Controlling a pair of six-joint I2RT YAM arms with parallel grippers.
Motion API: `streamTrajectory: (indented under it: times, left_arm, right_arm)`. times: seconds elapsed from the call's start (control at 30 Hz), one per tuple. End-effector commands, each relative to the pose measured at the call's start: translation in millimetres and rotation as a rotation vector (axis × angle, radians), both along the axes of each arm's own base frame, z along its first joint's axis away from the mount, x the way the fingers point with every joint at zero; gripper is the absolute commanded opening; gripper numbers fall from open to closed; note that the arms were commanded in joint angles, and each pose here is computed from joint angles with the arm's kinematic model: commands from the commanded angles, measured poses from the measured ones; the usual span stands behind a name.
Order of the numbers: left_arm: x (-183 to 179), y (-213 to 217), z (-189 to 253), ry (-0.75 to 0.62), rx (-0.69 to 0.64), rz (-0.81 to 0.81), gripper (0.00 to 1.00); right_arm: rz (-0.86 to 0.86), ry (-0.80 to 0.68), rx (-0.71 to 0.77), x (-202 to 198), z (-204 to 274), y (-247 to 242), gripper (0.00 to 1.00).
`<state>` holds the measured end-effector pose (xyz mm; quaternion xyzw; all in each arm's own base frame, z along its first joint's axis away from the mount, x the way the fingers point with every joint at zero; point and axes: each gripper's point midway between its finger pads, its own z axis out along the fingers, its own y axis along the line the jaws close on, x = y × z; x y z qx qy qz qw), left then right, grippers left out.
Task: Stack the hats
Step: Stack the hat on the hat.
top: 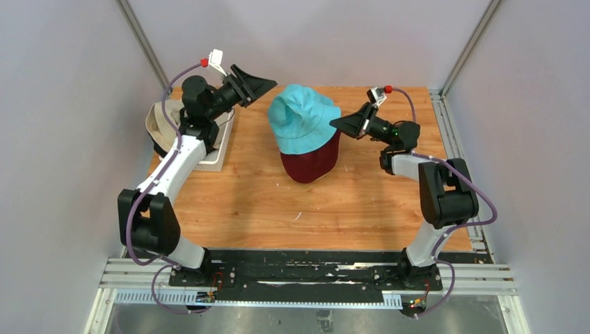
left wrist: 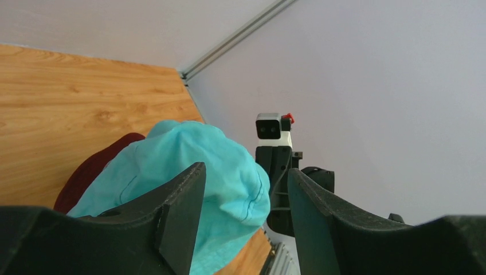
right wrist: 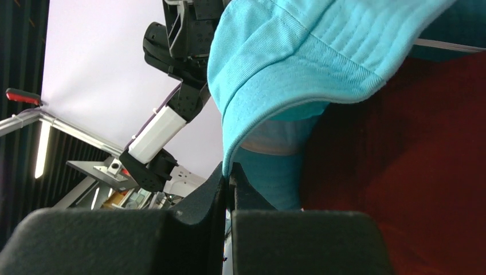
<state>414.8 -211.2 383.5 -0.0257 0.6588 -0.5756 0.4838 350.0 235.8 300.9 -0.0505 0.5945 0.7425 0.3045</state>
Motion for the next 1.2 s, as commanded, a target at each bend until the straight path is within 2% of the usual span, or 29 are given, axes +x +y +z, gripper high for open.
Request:
streamTrajectory:
  times: [0.0, 1.17]
  left_arm:
    - [-9.4, -1.5, 4.1, -0.035, 0.013, -0.018, 0.59]
    - [-11.5, -17.5, -20.1, -0.002, 0.040, -0.063, 0.60]
  right_arm:
    - [-0.013, -0.044, -0.026, -4.1, -1.9, -13.0, 0.01]
    - [-0.094, 0.151, -0.090, -7.7, -83.7, -60.0, 0.01]
